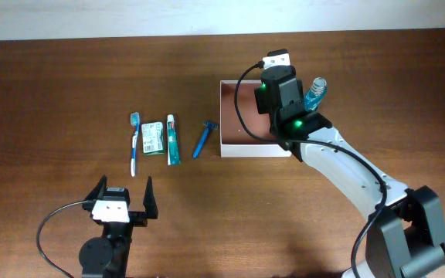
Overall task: Pack container
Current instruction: 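Carry the soap bottle into the pink box and release it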
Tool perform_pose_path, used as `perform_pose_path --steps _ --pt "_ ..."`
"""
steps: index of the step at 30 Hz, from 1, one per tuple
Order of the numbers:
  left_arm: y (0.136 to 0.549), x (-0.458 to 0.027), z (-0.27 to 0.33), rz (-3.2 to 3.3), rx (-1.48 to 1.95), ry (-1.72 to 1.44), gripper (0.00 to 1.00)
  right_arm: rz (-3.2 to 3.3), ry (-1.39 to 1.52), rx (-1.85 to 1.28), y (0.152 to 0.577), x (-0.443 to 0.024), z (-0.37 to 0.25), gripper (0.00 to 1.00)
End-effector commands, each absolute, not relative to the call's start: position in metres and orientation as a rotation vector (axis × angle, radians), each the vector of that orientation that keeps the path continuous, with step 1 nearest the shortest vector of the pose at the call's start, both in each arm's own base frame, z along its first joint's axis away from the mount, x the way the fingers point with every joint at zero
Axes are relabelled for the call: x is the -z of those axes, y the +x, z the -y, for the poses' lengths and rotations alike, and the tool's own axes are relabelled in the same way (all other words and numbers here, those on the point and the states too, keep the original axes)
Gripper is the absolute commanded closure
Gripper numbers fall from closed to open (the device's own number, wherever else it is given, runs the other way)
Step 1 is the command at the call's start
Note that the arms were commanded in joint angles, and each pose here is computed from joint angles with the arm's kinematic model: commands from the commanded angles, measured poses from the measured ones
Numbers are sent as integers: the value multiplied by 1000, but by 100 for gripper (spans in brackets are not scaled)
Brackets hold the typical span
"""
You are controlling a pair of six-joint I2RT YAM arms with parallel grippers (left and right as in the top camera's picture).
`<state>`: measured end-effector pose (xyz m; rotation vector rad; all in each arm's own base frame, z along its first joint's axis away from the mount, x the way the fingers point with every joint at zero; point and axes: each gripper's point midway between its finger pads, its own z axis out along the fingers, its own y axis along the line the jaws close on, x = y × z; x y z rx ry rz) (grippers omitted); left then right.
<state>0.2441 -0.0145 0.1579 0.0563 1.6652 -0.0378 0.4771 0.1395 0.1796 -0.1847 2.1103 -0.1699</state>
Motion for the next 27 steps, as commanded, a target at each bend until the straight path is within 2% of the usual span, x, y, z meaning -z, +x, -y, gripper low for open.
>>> perform_pose_path --steps 1,15,17,18,23,27 --pt "244 -157 17 -1663 35 82 1 -2079 -142 192 487 -189 -138 81" --pt "244 -157 17 -1663 35 82 1 -2097 -140 221 489 -176 -137 81" --pt "244 -157 17 -1663 35 82 1 -2097 -140 221 489 -176 -137 56" --pt "244 -157 17 -1663 35 82 1 -2096 -140 220 489 -176 -137 52" --pt "244 -157 17 -1663 35 82 0 -2097 -140 221 489 -176 -137 34" --pt "244 -157 17 -1663 35 82 1 -2092 -138 218 490 -178 -137 30"
